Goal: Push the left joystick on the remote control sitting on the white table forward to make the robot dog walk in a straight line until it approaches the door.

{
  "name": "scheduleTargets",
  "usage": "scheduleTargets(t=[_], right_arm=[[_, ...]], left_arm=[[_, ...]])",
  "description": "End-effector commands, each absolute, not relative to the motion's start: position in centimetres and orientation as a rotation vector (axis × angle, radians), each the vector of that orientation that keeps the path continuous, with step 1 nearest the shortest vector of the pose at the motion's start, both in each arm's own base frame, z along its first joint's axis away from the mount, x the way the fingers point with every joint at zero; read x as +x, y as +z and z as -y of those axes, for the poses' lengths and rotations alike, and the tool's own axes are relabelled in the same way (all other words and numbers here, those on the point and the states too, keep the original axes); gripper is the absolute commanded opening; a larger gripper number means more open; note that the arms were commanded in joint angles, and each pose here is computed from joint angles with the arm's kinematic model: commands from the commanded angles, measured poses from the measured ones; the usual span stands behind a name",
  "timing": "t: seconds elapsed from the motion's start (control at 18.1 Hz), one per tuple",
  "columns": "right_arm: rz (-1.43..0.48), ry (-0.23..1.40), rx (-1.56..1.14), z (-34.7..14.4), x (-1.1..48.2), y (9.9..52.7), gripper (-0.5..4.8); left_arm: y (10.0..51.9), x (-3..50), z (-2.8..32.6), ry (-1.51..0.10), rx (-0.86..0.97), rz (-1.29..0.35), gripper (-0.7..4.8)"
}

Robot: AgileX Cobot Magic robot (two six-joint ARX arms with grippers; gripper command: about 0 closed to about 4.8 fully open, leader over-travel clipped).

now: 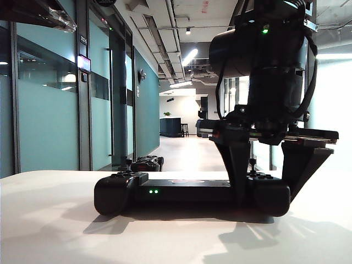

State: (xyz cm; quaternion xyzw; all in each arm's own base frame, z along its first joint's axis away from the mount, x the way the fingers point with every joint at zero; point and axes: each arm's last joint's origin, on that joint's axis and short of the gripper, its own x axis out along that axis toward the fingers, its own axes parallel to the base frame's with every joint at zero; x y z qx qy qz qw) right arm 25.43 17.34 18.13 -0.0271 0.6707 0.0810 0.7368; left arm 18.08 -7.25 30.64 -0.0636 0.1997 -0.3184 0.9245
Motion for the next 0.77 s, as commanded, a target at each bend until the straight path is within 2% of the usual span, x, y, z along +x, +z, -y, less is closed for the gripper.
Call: scheduleTargets(t=[0.06, 0.33, 0.39, 0.77], right_arm=[[-1.473, 0.159, -0.035, -17.4, 25.4, 18.3, 0.77], [-1.479, 0.081, 0.051, -17.4, 25.4, 18.3, 0.74], [-1.480, 0.080, 0.052, -17.4, 25.4, 18.3, 0.75], [-1.479, 0.059, 0.071, -17.4, 25.4, 18.3, 0.75]], left_arm=[[31.0, 18.1, 7.3, -0.667, -0.132, -0.397, -0.05], [29.0, 19.8, 8.5, -0.878, -0.126, -0.503, -0.05], [27.7, 20.8, 8.9, -0.916, -0.062, -0.531, -0.06], [22.2, 23.3, 10.0, -1.071, 0.008, -0.679, -0.06]])
